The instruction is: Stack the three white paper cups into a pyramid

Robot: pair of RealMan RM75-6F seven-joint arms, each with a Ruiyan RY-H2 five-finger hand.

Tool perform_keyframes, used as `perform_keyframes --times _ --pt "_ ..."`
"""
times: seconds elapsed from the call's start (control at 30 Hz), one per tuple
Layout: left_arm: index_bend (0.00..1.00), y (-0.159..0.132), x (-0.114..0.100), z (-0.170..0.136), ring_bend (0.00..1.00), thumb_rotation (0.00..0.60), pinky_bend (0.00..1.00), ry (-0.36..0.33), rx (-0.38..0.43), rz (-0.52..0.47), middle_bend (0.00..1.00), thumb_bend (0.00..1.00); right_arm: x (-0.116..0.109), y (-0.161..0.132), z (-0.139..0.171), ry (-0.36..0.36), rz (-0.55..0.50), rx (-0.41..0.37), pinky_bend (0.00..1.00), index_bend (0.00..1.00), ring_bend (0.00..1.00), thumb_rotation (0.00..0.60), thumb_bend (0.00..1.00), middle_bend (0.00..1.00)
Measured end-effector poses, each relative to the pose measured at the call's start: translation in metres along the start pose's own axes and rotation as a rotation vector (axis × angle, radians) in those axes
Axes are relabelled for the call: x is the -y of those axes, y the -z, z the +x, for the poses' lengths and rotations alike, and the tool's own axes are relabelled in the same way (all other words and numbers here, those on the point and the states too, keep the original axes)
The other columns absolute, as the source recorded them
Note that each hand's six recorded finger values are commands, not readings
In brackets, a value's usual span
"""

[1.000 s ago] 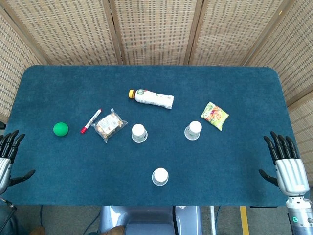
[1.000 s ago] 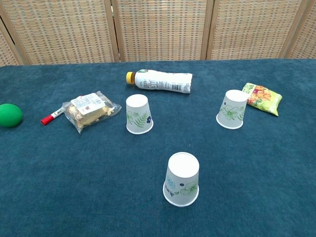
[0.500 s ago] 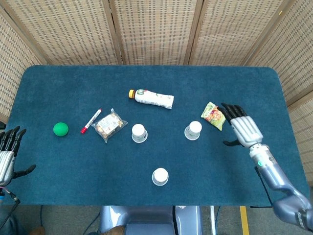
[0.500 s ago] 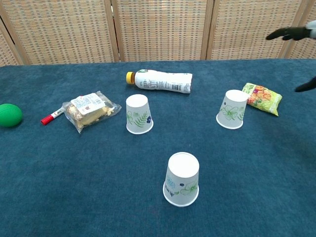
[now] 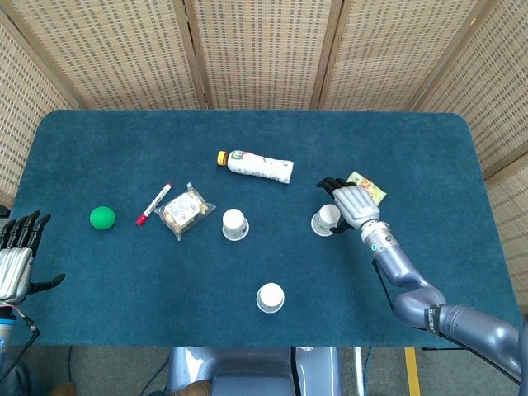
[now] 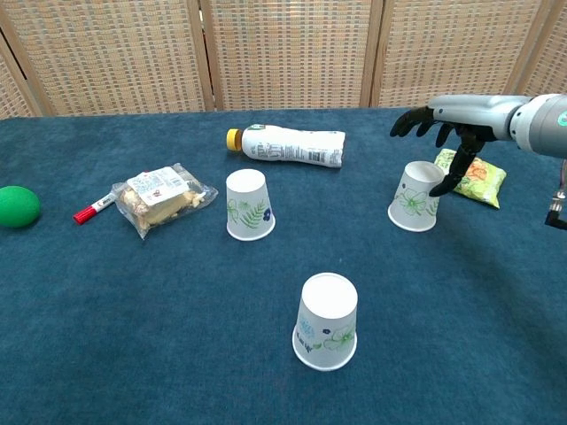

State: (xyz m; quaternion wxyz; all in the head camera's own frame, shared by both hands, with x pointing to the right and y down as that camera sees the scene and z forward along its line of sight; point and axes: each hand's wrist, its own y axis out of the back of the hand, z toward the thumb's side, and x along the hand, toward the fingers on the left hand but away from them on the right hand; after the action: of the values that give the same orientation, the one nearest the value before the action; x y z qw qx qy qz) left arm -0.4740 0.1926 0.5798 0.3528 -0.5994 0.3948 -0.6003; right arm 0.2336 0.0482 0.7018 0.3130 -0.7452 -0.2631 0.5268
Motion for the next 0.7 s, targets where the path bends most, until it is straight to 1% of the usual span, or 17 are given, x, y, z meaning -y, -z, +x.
perform_keyframes --times 0.1,0.13,0.23,0.3,0.37,0.47,0.53,0.7 --pt "0.0 0.001 0.0 0.001 0.0 0.6 0.0 0.001 -0.002 -0.002 0.0 0.0 0.005 0.001 -0.002 -0.016 0.01 0.012 0.32 0.22 0.22 0.6 0.22 0.25" --pt "0.0 0.001 -0.001 0.001 0.0 0.6 0.0 0.001 -0.003 -0.003 0.0 0.0 0.006 0.002 -0.003 -0.019 0.011 0.017 0.34 0.24 0.24 0.6 0.22 0.27" --pt "0.0 0.001 -0.001 0.001 0.0 0.6 0.0 0.001 -0.002 -0.005 0.0 0.0 0.008 0.005 -0.004 -0.017 0.003 0.033 0.38 0.3 0.34 0.6 0.24 0.37" --pt "0.0 0.0 0.0 0.0 0.0 0.6 0.0 0.003 -0.001 -0.004 0.0 0.0 0.008 0.007 -0.006 -0.003 -0.004 0.042 0.39 0.34 0.39 0.6 0.27 0.43" --pt "0.0 0.0 0.0 0.0 0.0 0.6 0.0 0.004 0.001 -0.003 0.0 0.0 0.008 0.009 -0.007 0.011 -0.006 0.051 0.42 0.42 0.46 0.6 0.32 0.5" --pt "0.0 -0.001 0.0 0.0 0.0 0.6 0.0 0.005 0.002 -0.001 0.0 0.0 0.008 0.01 -0.009 0.026 -0.016 0.061 0.46 0.49 0.54 0.6 0.37 0.58" --pt "0.0 -0.002 0.001 0.0 0.0 0.6 0.0 0.005 0.003 0.0 0.0 0.0 0.008 0.01 -0.008 0.028 -0.026 0.062 0.47 0.51 0.55 0.6 0.38 0.6" --pt "0.0 -0.003 0.001 0.0 0.0 0.6 0.0 0.01 0.006 0.001 0.0 0.0 0.006 0.009 -0.004 0.027 -0.042 0.053 0.47 0.51 0.56 0.6 0.38 0.6"
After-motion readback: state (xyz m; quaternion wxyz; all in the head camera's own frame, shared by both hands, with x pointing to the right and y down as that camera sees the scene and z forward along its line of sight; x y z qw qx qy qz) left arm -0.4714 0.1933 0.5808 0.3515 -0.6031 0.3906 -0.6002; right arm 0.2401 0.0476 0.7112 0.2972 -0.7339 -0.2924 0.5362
